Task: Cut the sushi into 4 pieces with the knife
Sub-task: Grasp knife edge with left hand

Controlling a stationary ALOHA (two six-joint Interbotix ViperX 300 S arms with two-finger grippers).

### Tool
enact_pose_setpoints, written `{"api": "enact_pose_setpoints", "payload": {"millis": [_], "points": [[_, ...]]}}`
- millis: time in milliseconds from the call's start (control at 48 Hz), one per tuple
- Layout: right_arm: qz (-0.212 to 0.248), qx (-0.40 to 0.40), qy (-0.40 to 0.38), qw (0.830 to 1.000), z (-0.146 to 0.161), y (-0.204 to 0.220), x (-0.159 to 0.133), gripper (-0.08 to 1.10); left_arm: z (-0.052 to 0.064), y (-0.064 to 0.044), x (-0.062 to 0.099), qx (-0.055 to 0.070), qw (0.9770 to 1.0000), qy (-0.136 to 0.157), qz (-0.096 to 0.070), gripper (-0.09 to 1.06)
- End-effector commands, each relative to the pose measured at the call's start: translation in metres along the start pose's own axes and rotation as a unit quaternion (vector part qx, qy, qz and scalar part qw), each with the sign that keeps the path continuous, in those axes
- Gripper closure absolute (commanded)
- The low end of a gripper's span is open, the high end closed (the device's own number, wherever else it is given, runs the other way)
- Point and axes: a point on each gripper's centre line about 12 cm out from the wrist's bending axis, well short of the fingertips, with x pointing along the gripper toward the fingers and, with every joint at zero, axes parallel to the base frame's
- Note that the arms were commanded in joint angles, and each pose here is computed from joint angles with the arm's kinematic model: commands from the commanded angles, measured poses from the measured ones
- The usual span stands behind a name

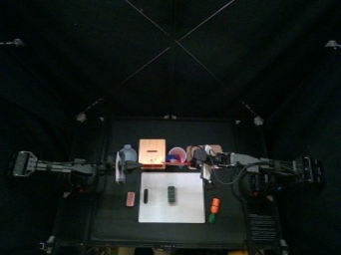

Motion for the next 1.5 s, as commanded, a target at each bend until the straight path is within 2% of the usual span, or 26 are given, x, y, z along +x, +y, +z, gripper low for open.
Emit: {"api": "enact_pose_setpoints", "payload": {"millis": [21, 188, 292, 375, 521, 583, 771, 958, 1021, 1083, 1250, 1333, 1396, 1500], "points": [[0.005, -0.018, -0.087, 0.996, -0.010, 0.006, -0.006, 0.75, 0.007, 0.002, 0.003, -0.002, 0.9998, -0.018, 0.005, 0.97], [0.017, -0.018, -0.140, 0.990, -0.031, 0.011, 0.004, 0.75, 0.010, -0.001, 0.006, 0.000, 0.9999, -0.014, -0.002, 0.95], [0.023, -0.022, -0.153, 0.988, -0.038, 0.014, 0.014, 0.75, 0.006, -0.003, 0.012, -0.004, 0.9999, 0.014, -0.004, 0.88], [0.025, -0.024, -0.145, 0.989, -0.041, 0.015, 0.021, 0.75, 0.006, -0.007, 0.020, -0.003, 0.9989, 0.045, -0.010, 0.78], [0.031, -0.030, -0.132, 0.990, -0.043, 0.020, 0.030, 0.75, 0.012, -0.012, 0.031, 0.003, 0.9957, 0.091, -0.019, 0.56], [0.031, -0.030, -0.128, 0.991, -0.044, 0.020, 0.033, 0.75, 0.014, -0.016, 0.035, 0.007, 0.9931, 0.114, -0.026, 0.44], [0.037, -0.032, -0.121, 0.991, -0.043, 0.025, 0.040, 0.75, 0.015, -0.021, 0.040, 0.009, 0.9877, 0.152, -0.033, 0.19], [0.037, -0.033, -0.117, 0.992, -0.041, 0.025, 0.046, 0.75, 0.007, -0.023, 0.047, 0.017, 0.9838, 0.174, -0.038, 0.09], [0.038, -0.033, -0.115, 0.992, -0.041, 0.026, 0.048, 0.75, 0.003, -0.023, 0.052, 0.019, 0.9818, 0.185, -0.037, 0.09], [0.038, -0.035, -0.114, 0.992, -0.040, 0.026, 0.049, 0.75, -0.003, -0.024, 0.057, 0.022, 0.9788, 0.200, -0.037, 0.09], [0.038, -0.036, -0.108, 0.993, -0.042, 0.026, 0.054, 0.75, -0.020, -0.024, 0.070, 0.029, 0.9697, 0.240, -0.037, 0.10], [0.039, -0.036, -0.105, 0.993, -0.043, 0.027, 0.055, 0.75, -0.029, -0.024, 0.078, 0.035, 0.9642, 0.260, -0.038, 0.10], [0.039, -0.036, -0.104, 0.993, -0.044, 0.027, 0.056, 0.75, -0.032, -0.025, 0.082, 0.042, 0.9612, 0.270, -0.040, 0.10], [0.040, -0.038, -0.102, 0.993, -0.044, 0.028, 0.057, 0.75, -0.036, -0.024, 0.088, 0.045, 0.9576, 0.282, -0.039, 0.10]]}}
